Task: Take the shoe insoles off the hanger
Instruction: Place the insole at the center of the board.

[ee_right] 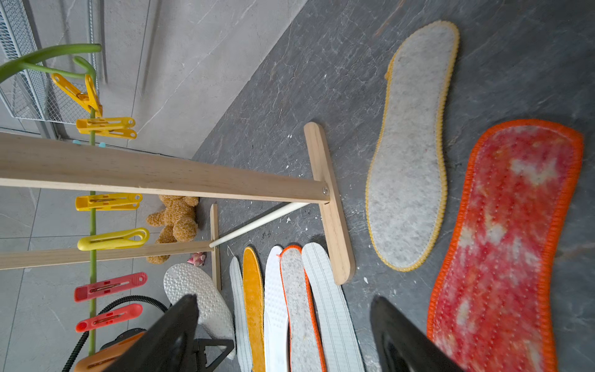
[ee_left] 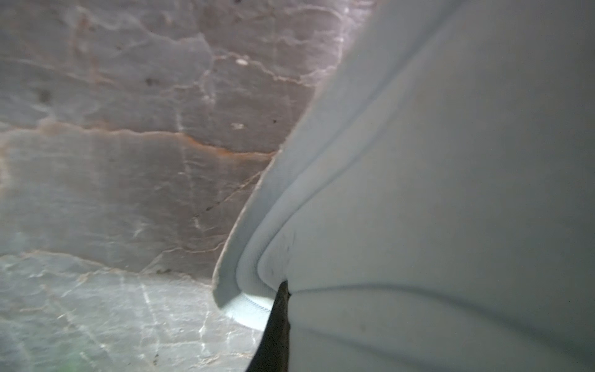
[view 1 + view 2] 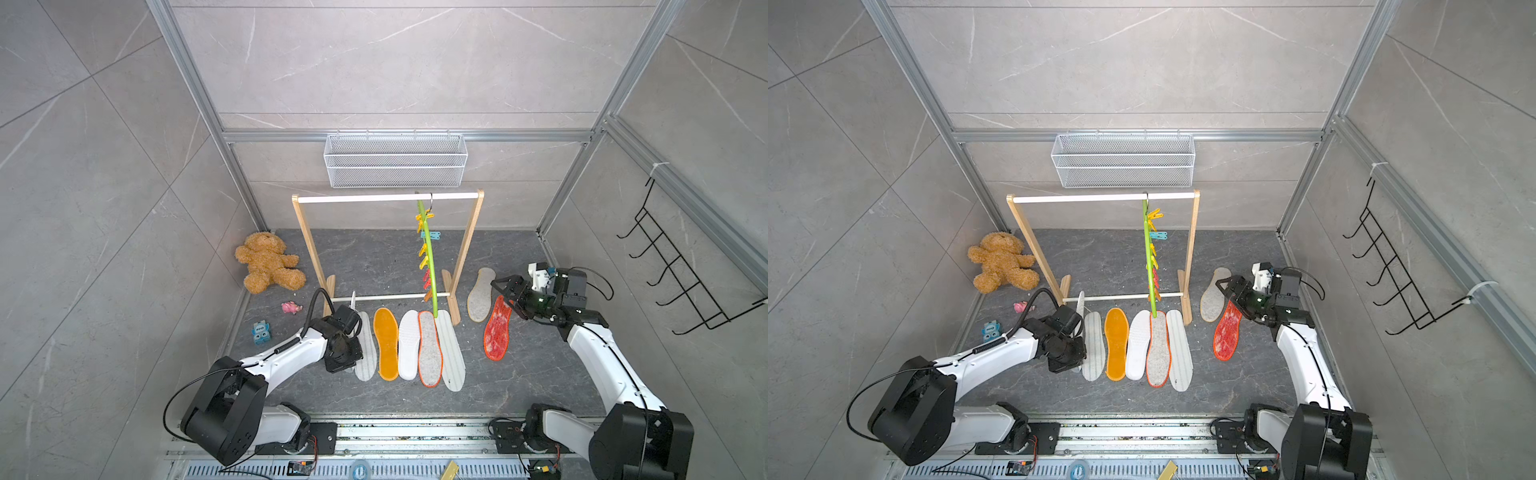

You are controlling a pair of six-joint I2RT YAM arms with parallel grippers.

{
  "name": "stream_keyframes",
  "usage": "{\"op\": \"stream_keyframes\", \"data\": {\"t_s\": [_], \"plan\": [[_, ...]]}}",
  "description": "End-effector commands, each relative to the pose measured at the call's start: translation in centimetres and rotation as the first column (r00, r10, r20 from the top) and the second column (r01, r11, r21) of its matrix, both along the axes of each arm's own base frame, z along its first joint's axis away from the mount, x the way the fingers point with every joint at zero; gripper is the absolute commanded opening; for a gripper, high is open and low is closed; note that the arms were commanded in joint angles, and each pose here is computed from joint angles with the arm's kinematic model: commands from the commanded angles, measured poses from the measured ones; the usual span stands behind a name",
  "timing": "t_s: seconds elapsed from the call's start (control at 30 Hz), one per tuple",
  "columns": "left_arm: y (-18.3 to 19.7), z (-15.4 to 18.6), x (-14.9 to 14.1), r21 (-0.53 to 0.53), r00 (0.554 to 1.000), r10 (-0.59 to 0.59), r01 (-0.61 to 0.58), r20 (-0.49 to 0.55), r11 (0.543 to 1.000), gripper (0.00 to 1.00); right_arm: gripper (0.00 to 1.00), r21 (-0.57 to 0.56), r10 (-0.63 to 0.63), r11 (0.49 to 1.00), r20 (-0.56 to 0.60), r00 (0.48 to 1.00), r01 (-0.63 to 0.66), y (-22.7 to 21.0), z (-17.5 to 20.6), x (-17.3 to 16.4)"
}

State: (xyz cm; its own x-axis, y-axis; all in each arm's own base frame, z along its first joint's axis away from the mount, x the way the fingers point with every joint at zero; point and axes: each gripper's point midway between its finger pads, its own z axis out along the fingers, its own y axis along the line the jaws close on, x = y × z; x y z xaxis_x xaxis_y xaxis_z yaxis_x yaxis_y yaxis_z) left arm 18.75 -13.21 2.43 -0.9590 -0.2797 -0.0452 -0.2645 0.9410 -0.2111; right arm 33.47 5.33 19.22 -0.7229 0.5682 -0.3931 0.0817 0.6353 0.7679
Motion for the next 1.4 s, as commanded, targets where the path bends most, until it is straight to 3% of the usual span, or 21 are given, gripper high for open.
{"op": "stream_keyframes", "data": {"t_s": [0.0, 0.27, 0.6, 0.97, 1.2, 1.37], "plan": [[3.2, -1.0, -3.3, 0.117, 0.992, 0.047, -0.033, -0.114, 0.993, 0.00, 0.86, 0.015, 0.009, 1.000, 0.028, 1.000, -0.009, 0.2, 0.6, -0.1], [2.8, -0.1, -4.1, 0.089, 0.988, 0.050, -0.037, -0.147, 0.995, 0.00, 0.86, 0.030, 0.012, 0.999, 0.047, 0.999, -0.013, 0.4, 1.1, 0.1], [4.0, 1.6, -5.6, 0.124, 0.976, 0.141, -0.121, -0.167, 0.985, 0.00, 0.86, 0.051, 0.018, 0.998, 0.093, 0.995, -0.023, 0.6, 2.5, 0.3], [4.0, -0.3, -4.6, 0.109, 0.961, 0.170, -0.150, -0.217, 0.983, 0.00, 0.86, 0.071, 0.022, 0.997, 0.119, 0.993, -0.031, 0.8, 3.2, 0.6], [3.6, -0.6, -3.2, 0.087, 0.962, 0.176, -0.161, -0.211, 0.983, 0.35, 0.86, 0.084, 0.021, 0.996, 0.116, 0.993, -0.031, 0.9, 3.0, 0.4], [3.3, -0.8, -2.9, 0.077, 0.962, 0.171, -0.158, -0.212, 0.984, 0.43, 0.86, 0.084, 0.021, 0.996, 0.115, 0.993, -0.031, 0.9, 3.0, 0.4]]}}
